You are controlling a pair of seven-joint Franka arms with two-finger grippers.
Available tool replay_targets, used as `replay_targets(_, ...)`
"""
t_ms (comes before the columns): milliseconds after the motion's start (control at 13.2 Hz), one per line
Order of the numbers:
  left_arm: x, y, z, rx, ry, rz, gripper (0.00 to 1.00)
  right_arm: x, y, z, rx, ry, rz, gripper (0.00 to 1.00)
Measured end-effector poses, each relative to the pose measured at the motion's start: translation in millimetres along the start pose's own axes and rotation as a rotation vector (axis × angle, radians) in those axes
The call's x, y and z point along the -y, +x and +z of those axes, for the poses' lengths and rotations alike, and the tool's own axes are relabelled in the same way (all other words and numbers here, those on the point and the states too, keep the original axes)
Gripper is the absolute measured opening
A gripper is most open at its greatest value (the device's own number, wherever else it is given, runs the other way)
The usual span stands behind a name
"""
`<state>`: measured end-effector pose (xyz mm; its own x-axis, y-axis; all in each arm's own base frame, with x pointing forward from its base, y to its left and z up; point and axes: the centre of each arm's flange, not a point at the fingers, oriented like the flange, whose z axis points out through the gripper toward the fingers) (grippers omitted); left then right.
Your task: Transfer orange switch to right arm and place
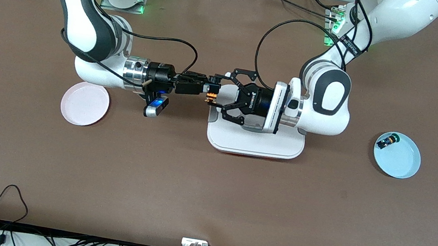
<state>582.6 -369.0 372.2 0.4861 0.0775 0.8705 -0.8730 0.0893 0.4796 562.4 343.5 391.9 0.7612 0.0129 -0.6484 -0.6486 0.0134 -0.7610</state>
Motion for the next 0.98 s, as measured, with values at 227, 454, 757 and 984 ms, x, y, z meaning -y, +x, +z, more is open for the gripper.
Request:
replay_targets(227, -0.1, 0.1, 0.1, -0.001, 0.0, -0.013, 0.73, 0.0, 0.1, 0.1, 0.0, 0.001, 0.002, 0.44)
replay_targets(454, -2.9, -1.0, 5.0, 0.0, -0.01, -0.004, 1.0, 0.1, 1.2, 0.1, 0.0, 0.017, 0.01, 0.44)
replay_targets(757, -3.5, 0.6, 4.3, -0.004, -0.019, -0.026, 1.0, 0.6, 1.5, -0.4, -0.001, 0.018, 0.01, 0.44)
replay_targets(984, -3.4, 18.6, -13.6, 0.058, -0.024, -0.144, 1.0, 1.5, 1.3, -0.8, 0.002, 0.02, 0.008, 0.44)
